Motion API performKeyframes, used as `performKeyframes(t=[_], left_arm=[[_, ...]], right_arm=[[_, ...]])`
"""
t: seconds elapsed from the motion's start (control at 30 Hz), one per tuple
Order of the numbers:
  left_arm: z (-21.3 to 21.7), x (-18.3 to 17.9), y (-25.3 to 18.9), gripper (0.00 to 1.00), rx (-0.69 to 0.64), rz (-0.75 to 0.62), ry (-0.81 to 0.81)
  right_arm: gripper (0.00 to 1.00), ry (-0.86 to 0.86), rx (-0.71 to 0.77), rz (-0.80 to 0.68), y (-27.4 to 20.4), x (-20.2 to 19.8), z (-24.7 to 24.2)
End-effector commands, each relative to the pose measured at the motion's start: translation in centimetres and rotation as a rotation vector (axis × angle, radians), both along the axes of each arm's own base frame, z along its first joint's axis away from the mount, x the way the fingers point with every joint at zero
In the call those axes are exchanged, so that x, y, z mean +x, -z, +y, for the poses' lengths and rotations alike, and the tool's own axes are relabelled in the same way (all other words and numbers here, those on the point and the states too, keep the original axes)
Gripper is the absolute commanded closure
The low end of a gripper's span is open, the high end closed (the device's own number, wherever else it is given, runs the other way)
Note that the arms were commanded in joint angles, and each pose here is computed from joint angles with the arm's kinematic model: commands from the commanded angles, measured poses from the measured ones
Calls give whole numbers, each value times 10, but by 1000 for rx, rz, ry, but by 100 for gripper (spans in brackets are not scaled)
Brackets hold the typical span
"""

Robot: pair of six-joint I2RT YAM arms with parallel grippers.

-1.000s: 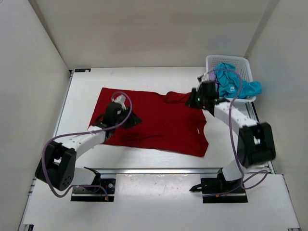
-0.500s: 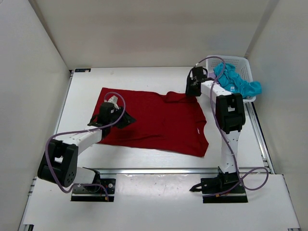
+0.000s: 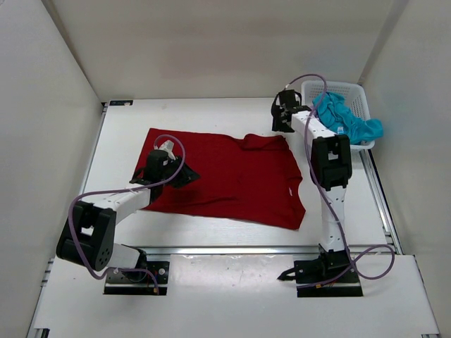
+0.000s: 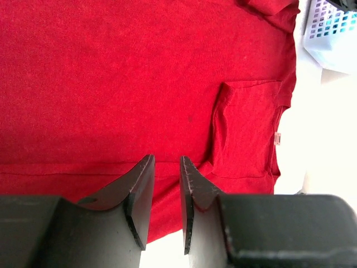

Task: Fold and stack the t-shirts
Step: Fold the flattened tshirt in 1/3 of the way

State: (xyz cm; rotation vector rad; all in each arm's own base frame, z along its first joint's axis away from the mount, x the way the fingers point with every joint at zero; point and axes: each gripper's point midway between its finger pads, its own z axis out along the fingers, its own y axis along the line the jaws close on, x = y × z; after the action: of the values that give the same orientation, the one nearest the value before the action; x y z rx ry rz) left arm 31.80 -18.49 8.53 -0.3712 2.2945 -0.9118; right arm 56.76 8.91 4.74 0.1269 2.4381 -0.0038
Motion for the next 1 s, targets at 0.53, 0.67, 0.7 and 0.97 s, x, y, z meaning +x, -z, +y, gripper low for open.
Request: performKeyframes(t=[0.53, 0.67, 0.7, 0.97], left_arm=[[16, 16, -14, 66, -44, -43, -54], [20, 26, -20, 66, -60, -53, -84], [24, 28, -19, 66, -61, -55, -89], [59, 64, -36, 66, -103, -89, -238]], right_arm=[[100, -122, 67, -17, -32, 16, 52], [100, -154, 37, -150, -88, 26, 63], [100, -154, 37, -161, -98, 23, 62], [100, -56, 28, -205, -106, -15, 33]])
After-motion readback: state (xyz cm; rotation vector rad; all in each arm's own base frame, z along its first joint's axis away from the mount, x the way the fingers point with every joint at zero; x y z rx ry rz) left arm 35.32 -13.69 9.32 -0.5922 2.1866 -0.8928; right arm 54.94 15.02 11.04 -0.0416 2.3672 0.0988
